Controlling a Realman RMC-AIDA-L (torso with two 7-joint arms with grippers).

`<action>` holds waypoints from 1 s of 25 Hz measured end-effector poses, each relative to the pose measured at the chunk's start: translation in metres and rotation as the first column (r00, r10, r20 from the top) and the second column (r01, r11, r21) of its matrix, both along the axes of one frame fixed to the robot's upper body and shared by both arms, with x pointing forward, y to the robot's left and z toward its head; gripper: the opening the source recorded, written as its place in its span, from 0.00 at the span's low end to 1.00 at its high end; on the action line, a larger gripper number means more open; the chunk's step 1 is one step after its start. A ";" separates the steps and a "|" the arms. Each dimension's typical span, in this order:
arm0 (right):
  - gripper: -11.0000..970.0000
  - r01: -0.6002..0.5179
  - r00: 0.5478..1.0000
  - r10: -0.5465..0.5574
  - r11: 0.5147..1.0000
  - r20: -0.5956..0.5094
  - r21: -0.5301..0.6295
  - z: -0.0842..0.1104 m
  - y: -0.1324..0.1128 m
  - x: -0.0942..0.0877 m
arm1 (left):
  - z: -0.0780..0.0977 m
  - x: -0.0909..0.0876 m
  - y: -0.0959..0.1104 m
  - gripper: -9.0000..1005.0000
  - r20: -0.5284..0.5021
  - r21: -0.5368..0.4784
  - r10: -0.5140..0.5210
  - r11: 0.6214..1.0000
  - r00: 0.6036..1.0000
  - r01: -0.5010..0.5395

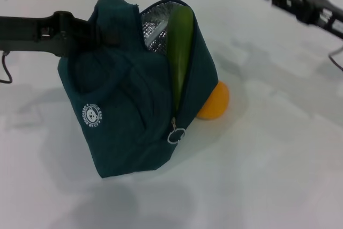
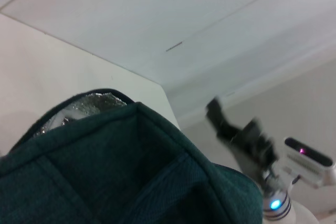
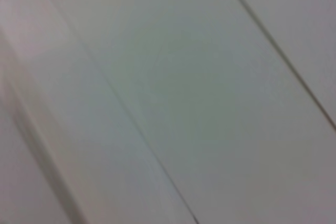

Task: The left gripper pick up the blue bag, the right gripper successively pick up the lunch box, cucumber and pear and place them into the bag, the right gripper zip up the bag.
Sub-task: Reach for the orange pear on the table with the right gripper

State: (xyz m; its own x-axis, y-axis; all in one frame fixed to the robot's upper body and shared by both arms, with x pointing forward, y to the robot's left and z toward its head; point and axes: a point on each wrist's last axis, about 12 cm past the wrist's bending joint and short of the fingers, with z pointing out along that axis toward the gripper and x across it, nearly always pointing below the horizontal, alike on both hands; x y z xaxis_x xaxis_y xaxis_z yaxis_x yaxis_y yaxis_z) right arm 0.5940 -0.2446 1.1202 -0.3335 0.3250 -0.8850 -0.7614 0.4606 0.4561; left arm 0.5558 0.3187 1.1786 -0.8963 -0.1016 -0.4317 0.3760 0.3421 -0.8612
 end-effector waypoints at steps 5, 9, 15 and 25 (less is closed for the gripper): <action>0.84 -0.121 0.992 0.125 0.962 0.002 -0.244 -0.015 -0.006 -0.009 | 0.000 0.001 0.003 0.05 0.003 0.000 0.020 1.000 1.000 -0.020; 0.84 -0.144 0.985 0.171 0.910 0.038 -0.388 -0.029 0.006 -0.011 | -0.004 0.000 0.005 0.05 -0.008 0.000 0.040 0.999 0.999 -0.040; 0.84 -0.147 0.968 0.230 0.852 0.106 -0.502 -0.038 0.034 -0.011 | -0.008 -0.001 0.005 0.05 -0.021 -0.007 0.049 0.999 0.999 -0.049; 0.81 -0.139 0.952 0.262 0.830 0.157 -0.541 -0.038 0.052 -0.012 | -0.007 0.000 0.007 0.05 -0.016 0.000 0.052 0.999 0.999 -0.052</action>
